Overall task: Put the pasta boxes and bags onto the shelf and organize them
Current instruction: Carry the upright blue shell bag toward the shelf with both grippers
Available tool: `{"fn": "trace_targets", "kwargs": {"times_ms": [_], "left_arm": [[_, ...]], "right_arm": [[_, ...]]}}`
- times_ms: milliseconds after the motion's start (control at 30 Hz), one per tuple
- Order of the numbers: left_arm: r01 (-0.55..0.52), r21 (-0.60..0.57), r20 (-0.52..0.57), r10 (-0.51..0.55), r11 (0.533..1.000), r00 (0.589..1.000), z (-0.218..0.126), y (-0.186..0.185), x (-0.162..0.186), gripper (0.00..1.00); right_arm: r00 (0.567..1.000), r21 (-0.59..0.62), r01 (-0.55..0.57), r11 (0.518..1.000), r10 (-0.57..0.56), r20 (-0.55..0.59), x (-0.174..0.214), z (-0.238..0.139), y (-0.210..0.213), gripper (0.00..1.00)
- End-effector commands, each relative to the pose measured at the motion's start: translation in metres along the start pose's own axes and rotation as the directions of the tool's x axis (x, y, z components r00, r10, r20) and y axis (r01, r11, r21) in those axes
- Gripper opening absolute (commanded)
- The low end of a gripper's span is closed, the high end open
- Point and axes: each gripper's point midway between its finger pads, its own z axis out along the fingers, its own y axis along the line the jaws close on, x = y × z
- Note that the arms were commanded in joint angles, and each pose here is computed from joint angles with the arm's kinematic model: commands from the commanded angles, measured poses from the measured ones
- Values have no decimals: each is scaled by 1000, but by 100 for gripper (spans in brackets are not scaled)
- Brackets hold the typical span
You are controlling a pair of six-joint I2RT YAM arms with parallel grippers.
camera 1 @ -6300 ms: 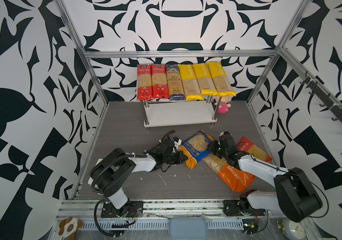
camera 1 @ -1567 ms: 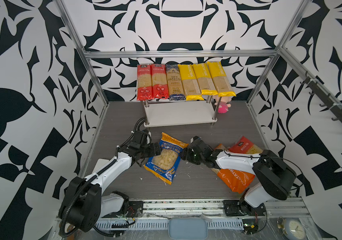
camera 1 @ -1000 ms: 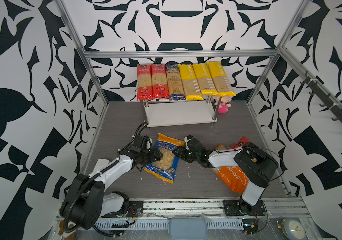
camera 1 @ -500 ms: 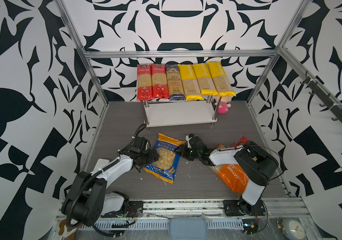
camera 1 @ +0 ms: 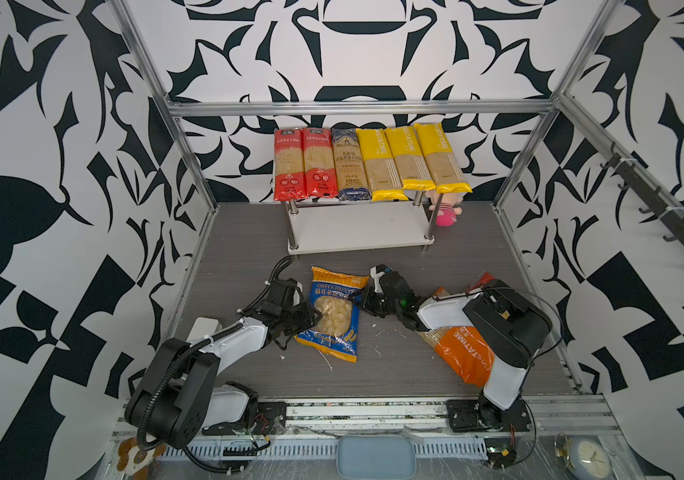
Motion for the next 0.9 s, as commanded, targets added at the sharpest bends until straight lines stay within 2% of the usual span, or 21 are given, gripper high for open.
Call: {"fn": "trace_targets", "kwargs": {"times_ms": [0,400,700,867], "left_arm": [[-76,117,36,72,990,997,-7,-30,-3,25],[-157,191,144,130,969,981,-30,-55,-13,8],[-185,224,218,136,957,966,-49,-70,-23,5],[-245,207,291,180,947,940,-59,-91,-50,4]], "right_arm": [[997,-154,68,986,-62,43,-11,-11,48,24],[985,-218,161,963,-143,97,-20,-37,82,12],[960,-238,256,937,-219,172,-33,-58,105,6],[942,-208,288,935,-237,239,-67,-69,111,3]]}}
